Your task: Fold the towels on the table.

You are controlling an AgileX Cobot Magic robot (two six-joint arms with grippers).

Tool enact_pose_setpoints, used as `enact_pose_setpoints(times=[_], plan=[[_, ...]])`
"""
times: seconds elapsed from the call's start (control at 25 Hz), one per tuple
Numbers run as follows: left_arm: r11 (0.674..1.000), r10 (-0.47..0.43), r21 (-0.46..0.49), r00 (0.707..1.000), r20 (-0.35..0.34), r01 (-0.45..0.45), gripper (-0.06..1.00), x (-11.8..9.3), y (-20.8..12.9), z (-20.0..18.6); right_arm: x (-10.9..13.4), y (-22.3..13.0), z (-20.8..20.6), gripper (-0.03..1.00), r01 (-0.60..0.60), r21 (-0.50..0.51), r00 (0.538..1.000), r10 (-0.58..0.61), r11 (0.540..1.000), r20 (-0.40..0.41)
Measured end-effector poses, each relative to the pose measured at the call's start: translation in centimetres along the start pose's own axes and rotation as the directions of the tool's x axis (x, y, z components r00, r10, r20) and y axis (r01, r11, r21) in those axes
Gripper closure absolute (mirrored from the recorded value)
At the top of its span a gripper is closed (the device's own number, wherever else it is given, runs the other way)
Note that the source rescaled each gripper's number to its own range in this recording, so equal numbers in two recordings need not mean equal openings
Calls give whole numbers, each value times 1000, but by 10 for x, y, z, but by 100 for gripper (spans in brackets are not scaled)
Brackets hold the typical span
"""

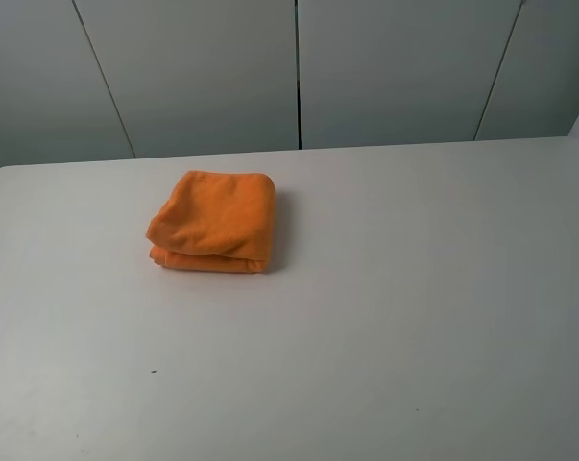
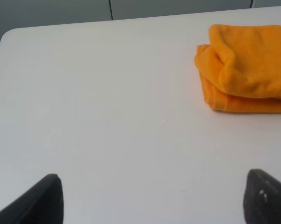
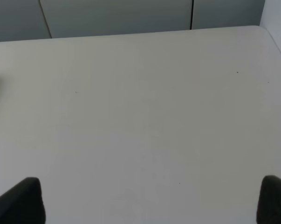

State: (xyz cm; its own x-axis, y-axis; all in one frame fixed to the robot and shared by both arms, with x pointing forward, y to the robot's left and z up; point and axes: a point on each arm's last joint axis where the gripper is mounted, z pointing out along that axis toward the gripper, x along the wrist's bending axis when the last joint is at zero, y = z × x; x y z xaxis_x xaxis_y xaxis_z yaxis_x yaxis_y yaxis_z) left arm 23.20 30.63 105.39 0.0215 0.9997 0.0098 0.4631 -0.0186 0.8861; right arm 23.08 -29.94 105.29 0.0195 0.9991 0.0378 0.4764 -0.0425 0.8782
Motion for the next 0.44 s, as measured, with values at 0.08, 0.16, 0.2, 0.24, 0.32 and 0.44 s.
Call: enact_pose_setpoints(times=[0.08, 0.16, 0.2, 0.24, 0.32, 0.44], plan=[[1000, 0, 0, 1000, 0, 0, -4, 0, 0, 0, 0, 0, 0, -1, 0, 0, 1000, 0, 1000, 0], [1000, 0, 0, 1000, 0, 0, -4, 0, 0, 0, 0, 0, 0, -1, 0, 0, 1000, 0, 1000, 0], [1000, 0, 0, 1000, 0, 0, -4, 0, 0, 0, 0, 0, 0, -1, 0, 0, 1000, 0, 1000, 0], [1000, 0, 0, 1000, 0, 0, -4, 0, 0, 0, 0, 0, 0, -1, 0, 0, 1000, 0, 1000, 0], [1000, -1, 0, 1000, 0, 1, -4, 0, 0, 0, 0, 0, 0, -1, 0, 0, 1000, 0, 1000, 0], [1000, -1, 0, 1000, 0, 1, -4, 0, 0, 0, 0, 0, 0, -1, 0, 0, 1000, 0, 1000, 0]])
